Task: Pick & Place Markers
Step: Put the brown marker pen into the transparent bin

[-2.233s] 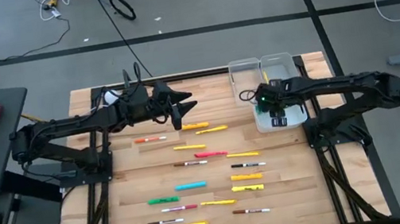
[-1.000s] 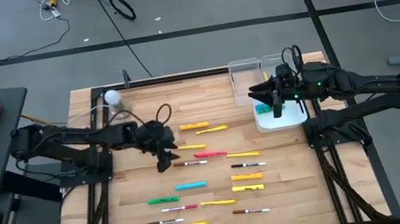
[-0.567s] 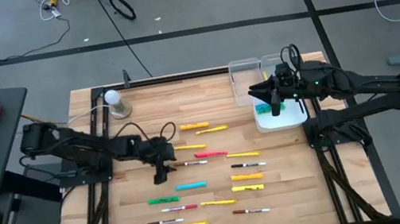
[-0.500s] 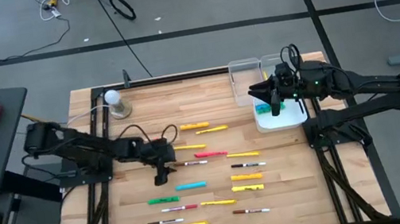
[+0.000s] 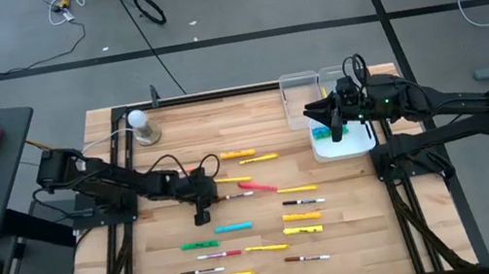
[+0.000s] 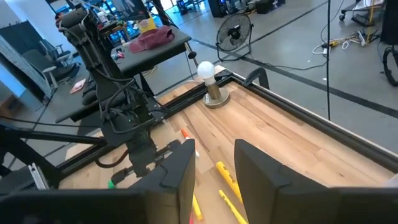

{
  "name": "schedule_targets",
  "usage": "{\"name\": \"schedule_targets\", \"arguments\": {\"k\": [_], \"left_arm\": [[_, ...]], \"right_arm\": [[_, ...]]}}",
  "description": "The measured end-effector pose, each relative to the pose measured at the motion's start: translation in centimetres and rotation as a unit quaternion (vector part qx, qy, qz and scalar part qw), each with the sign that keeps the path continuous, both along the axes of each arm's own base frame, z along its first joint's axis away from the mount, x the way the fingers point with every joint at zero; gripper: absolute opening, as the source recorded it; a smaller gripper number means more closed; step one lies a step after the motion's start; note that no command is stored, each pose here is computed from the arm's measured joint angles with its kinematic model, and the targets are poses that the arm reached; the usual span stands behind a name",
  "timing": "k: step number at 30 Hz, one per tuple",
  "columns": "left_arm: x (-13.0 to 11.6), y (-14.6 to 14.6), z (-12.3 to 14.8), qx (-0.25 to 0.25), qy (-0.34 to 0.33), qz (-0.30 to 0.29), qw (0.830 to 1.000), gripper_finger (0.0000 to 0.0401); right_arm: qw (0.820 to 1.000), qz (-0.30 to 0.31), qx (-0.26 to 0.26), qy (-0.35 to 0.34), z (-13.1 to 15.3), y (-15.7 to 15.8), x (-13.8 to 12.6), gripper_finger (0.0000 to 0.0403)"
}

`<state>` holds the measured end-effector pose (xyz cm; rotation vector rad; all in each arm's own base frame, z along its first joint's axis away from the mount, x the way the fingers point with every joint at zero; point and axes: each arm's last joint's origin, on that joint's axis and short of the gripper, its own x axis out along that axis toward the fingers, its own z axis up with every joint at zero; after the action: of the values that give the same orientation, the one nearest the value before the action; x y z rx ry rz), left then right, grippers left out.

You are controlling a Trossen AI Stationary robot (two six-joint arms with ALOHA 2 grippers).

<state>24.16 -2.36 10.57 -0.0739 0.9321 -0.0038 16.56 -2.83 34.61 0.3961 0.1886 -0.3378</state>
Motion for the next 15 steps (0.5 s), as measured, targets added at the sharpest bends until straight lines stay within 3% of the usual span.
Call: {"name": "schedule_targets", "arguments": {"k": [7, 10, 15], "left_arm": [[0.5, -0.4, 1.5, -0.067, 0.003, -0.031, 0.997, 0.0032], [1.1, -0.6, 3.8, -0.102, -0.013, -0.050, 0.993, 0.0032], [1.9, 0.1, 8.5, -0.147, -0.011, -0.031, 0.989, 0.0032]], "right_arm": [[1.000, 0.000, -0.001, 0.001, 0.0, 0.0, 0.0, 0.0111], [1.000, 0.000, 0.000, 0.011, -0.2, 0.0, 0.2, 0.0111], [0.998, 0.024, -0.013, 0.055, -1.2, -0.1, 1.0, 0.0112]]}}
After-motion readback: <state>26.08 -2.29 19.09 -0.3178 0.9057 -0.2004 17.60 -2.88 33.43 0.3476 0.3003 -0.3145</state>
